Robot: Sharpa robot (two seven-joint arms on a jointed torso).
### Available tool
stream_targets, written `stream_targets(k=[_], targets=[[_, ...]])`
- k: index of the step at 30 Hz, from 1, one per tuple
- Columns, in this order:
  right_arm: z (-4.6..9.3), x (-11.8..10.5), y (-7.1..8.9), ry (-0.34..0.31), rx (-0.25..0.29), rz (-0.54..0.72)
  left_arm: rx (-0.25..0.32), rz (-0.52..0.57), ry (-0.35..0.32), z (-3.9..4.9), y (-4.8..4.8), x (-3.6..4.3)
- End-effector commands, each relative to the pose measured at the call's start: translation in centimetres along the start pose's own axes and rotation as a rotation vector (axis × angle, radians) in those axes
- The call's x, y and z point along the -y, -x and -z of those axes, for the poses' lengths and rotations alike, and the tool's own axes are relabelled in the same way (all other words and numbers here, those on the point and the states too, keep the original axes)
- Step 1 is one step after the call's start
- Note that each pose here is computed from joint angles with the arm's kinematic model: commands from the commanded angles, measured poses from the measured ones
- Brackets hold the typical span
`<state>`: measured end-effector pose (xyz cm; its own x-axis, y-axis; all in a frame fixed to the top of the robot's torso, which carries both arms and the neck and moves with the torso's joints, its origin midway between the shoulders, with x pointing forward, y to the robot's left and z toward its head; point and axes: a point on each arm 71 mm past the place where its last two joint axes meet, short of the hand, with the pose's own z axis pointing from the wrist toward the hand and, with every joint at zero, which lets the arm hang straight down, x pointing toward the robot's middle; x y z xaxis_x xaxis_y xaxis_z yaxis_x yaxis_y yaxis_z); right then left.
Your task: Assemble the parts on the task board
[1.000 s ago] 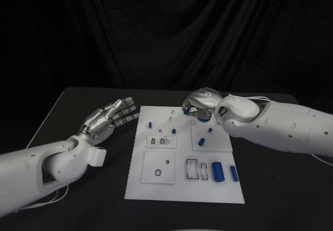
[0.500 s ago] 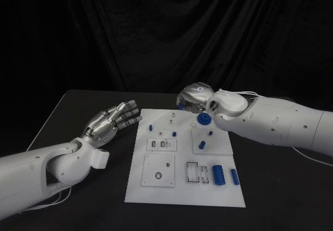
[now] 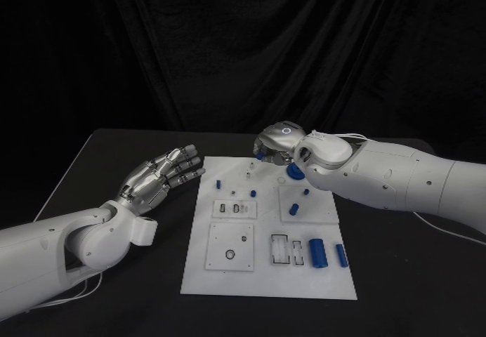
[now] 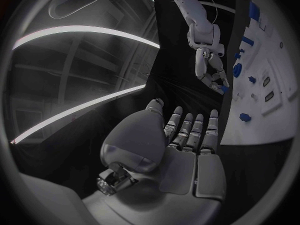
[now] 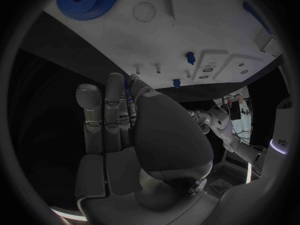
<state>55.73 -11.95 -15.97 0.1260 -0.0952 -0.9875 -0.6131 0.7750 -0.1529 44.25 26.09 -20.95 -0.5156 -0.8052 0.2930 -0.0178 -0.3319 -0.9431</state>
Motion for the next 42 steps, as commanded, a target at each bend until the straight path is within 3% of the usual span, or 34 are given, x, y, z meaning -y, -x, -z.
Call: stream_targets(k=[1,23,42], targets=[[-0.2,-0.2,-0.2,-0.012,-0.005,-0.017,-0.018,0.012,-0.022,-0.15,-0.26,0.19],[-1.0,-1.2,-2.0,-0.005,-0.043,-0.032,-0.029,0.018,-0.017,-0.45,-0.44,0.0],[-1.4,-1.3,-2.6,-0.012,-0.046,-0.029,-0.038,0.023,-0.012,-0.65,-0.53,-0.14]])
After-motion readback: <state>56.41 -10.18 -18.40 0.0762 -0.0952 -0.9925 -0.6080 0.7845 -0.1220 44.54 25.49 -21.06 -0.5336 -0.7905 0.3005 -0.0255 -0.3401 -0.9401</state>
